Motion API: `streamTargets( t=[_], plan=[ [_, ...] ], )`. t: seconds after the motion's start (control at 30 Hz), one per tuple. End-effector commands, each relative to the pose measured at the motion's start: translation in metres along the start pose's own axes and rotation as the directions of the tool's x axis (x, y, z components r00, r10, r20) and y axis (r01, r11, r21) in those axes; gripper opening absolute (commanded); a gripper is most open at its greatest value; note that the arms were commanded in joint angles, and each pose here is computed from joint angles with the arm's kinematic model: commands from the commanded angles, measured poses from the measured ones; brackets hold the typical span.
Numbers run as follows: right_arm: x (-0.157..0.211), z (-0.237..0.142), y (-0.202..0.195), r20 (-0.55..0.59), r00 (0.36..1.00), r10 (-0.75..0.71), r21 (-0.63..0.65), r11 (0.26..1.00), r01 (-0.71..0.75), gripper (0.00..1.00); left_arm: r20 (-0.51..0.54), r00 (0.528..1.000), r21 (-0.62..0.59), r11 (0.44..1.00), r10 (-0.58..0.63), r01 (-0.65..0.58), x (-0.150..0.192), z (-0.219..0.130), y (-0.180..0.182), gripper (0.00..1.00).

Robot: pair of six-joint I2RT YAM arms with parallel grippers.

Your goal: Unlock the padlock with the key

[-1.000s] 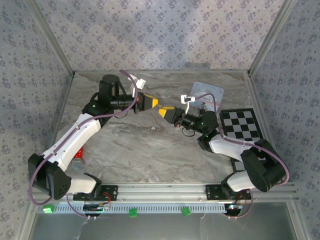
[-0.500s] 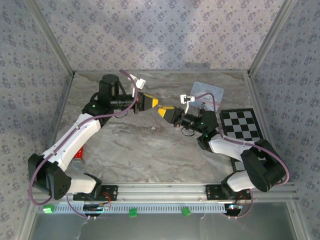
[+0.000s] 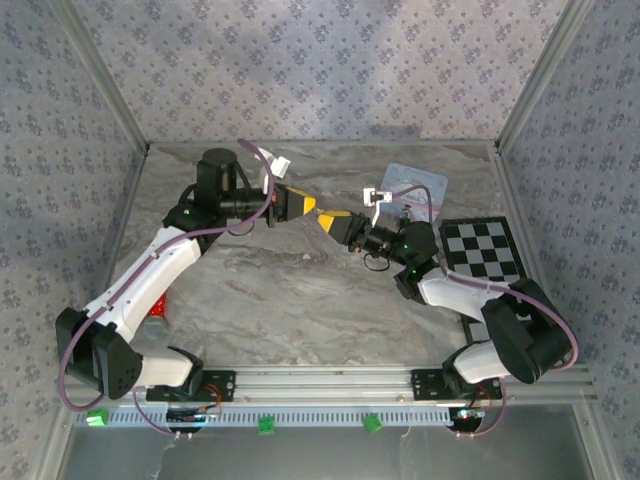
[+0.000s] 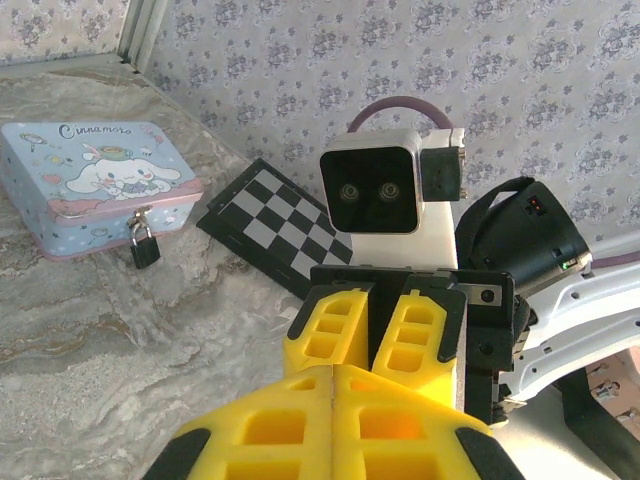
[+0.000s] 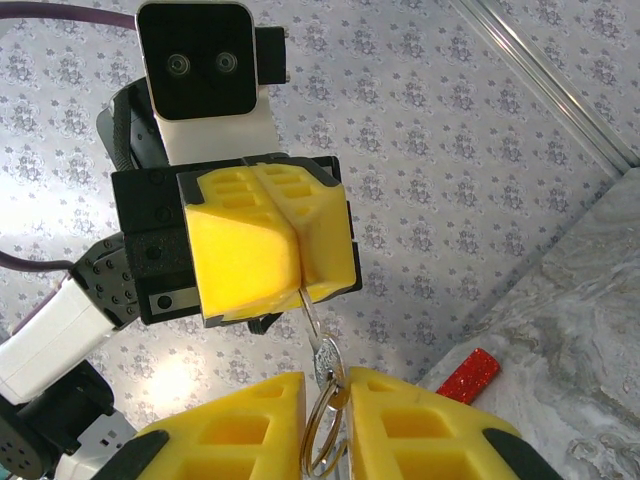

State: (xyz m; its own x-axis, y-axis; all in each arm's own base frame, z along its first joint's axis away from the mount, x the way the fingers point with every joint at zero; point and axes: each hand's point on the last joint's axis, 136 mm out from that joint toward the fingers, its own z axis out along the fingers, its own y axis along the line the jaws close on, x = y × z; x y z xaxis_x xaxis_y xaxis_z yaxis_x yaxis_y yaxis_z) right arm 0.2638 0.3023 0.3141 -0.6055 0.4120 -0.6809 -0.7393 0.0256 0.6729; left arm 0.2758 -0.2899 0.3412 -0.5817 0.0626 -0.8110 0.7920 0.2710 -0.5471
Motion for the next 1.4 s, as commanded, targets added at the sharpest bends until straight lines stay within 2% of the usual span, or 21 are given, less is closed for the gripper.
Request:
streamTargets(
  t=[0.0,0.27,0.57,0.87,1.07,1.13,1.23,1.37],
  plan=[
    [-0.013,0.004,0.015,0.028,0.999,-0.041,-0.056,0.998,0.042,0.18,0.014,1.000,0.029,0.999,0.022,-0.023,-0.007,-0.003,-0.008,0.00],
    [-0.019,0.003,0.016,0.046,0.998,-0.041,-0.056,0.997,0.043,0.22,0.006,1.000,0.034,0.999,0.013,-0.013,-0.003,-0.003,-0.007,0.00],
    [-0.020,0.006,0.016,0.039,0.999,-0.033,-0.061,0.997,0.035,0.21,0.009,1.000,0.039,0.999,0.011,-0.012,-0.001,-0.003,-0.007,0.00],
    [-0.019,0.007,0.015,0.031,0.999,-0.029,-0.061,0.998,0.031,0.11,0.015,1.000,0.032,0.999,0.017,-0.017,-0.002,-0.004,-0.009,0.00],
    [-0.018,0.004,0.008,0.036,0.999,-0.016,-0.027,0.999,0.017,0.02,0.036,0.999,-0.033,0.999,0.009,-0.007,-0.005,-0.007,0.002,0.00],
    [-0.019,0.001,0.002,0.047,0.999,-0.008,0.011,1.000,0.007,0.00,0.048,0.999,-0.053,0.999,-0.004,0.007,-0.006,-0.008,0.008,0.07],
    [-0.020,-0.003,-0.003,0.044,0.999,-0.004,0.039,0.999,0.002,0.00,0.073,0.997,-0.090,0.996,-0.019,0.026,-0.009,-0.010,0.015,0.36],
    [-0.020,-0.010,-0.011,0.018,1.000,-0.005,0.103,0.995,0.003,0.00,0.132,0.990,-0.206,0.976,-0.037,0.064,-0.016,-0.022,0.035,0.55]
  ],
)
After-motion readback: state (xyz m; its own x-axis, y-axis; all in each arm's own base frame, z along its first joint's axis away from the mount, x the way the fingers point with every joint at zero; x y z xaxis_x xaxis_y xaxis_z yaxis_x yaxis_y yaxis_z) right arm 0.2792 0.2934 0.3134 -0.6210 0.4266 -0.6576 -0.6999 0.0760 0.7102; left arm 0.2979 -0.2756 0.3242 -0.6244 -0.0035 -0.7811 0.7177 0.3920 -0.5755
